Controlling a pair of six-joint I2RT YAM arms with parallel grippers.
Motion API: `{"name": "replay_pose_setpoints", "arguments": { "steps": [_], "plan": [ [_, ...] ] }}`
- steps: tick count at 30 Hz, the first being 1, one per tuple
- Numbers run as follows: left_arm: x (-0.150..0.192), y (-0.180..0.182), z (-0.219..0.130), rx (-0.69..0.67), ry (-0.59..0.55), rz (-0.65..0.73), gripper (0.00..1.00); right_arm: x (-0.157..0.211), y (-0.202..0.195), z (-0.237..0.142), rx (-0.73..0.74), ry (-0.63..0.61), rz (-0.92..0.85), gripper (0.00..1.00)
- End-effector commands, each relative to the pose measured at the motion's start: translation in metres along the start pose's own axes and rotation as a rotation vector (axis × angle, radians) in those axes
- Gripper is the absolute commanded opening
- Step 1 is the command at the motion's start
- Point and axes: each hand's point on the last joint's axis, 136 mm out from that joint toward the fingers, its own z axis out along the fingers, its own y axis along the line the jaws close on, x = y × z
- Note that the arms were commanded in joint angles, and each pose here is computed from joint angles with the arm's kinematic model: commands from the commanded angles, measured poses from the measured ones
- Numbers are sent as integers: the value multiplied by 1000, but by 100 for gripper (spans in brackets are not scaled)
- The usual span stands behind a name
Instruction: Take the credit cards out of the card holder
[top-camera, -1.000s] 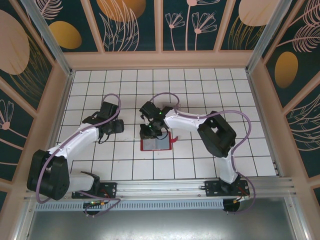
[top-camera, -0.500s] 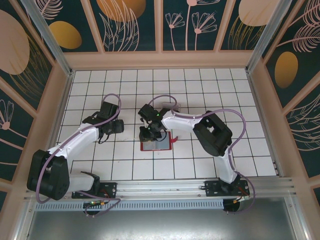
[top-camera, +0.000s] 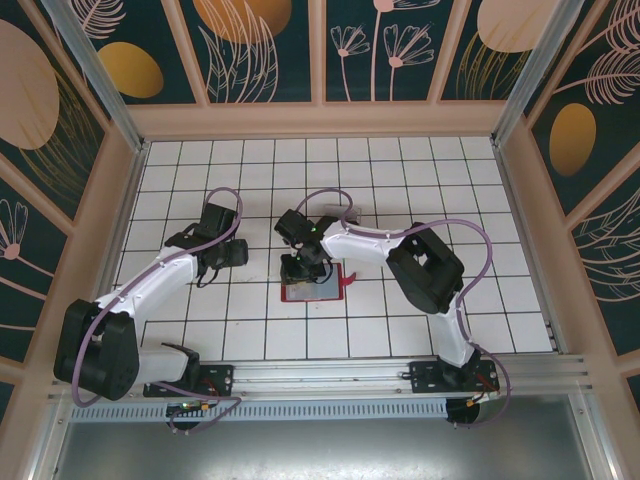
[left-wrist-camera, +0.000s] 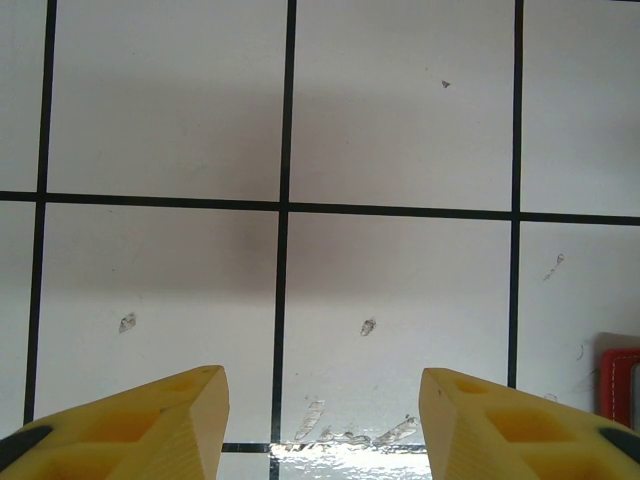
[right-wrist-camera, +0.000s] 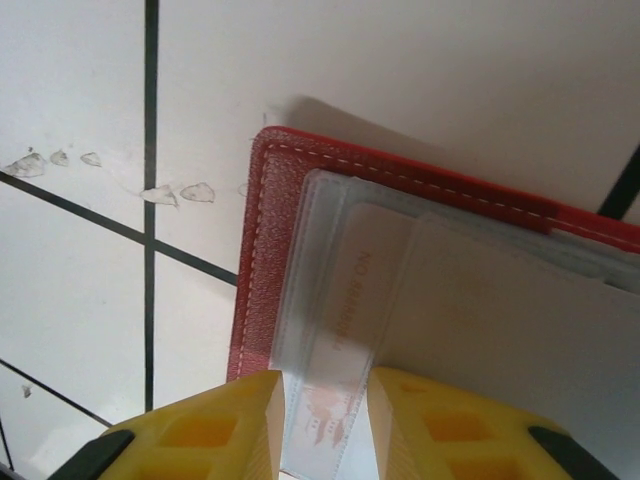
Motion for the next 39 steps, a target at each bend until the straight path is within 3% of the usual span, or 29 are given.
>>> {"name": "replay_pose_setpoints", "arguments": {
  "steps": [1,17,39],
  "plan": [
    [-4,0,-2,-1,-2,12,54,8,-20,-7,119,6,26,32],
    [-1,-3,2,14,11,0,54,10,-46,-29,302,-35,65,37],
    [2,-20,7,105,41,-26,54,14,-61,-55,389,-77,101,43]
  ]
}}
